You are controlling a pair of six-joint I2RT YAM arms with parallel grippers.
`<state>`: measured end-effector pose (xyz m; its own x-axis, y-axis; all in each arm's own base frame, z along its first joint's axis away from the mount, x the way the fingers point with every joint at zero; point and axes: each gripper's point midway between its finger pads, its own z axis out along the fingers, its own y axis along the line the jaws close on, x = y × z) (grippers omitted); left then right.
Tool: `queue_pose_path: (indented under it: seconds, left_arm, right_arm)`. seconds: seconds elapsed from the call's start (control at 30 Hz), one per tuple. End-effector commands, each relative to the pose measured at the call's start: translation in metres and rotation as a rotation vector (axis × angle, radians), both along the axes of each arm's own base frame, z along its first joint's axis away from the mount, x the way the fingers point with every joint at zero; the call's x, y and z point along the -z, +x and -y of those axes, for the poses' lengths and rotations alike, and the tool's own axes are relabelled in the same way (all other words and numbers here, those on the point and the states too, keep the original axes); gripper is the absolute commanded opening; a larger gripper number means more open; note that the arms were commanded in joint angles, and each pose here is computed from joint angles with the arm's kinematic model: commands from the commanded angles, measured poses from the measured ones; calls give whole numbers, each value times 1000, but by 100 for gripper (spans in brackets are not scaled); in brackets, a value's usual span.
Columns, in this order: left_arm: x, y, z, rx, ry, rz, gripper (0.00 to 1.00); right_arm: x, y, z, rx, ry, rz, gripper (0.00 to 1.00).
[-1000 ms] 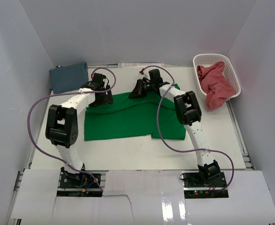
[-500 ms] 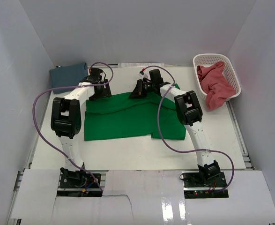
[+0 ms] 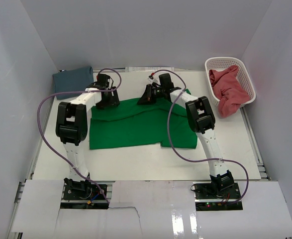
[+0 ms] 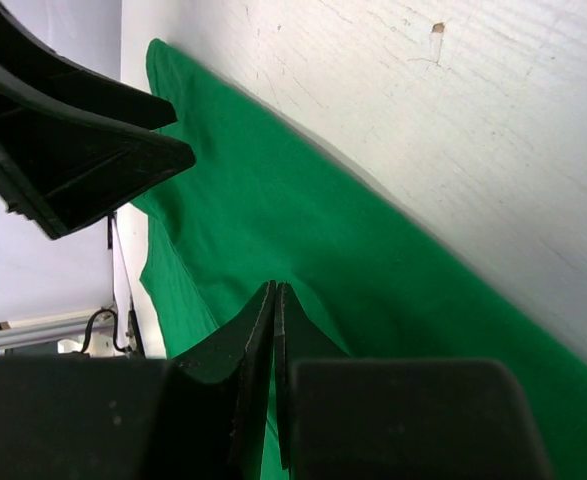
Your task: Fold and stack the t-shirts
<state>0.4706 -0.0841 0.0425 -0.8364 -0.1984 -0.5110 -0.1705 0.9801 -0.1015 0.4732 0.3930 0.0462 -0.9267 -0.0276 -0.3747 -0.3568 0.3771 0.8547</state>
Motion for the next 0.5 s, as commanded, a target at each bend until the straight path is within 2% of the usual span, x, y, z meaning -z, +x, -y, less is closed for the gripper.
queue_pose_path:
  seconds: [0.0, 0.27, 0.47]
  left_arm:
    - [8, 10, -3, 0, 12, 0, 89]
    - [32, 32, -3, 4, 24, -11, 88]
    - [37, 55, -5, 7, 42, -2, 88]
  right_arm:
    - [-32, 10, -1, -12, 43, 94, 8]
    - [-14, 32, 16, 45, 20, 82, 8]
    - [-26, 45, 26, 67, 35, 122, 8]
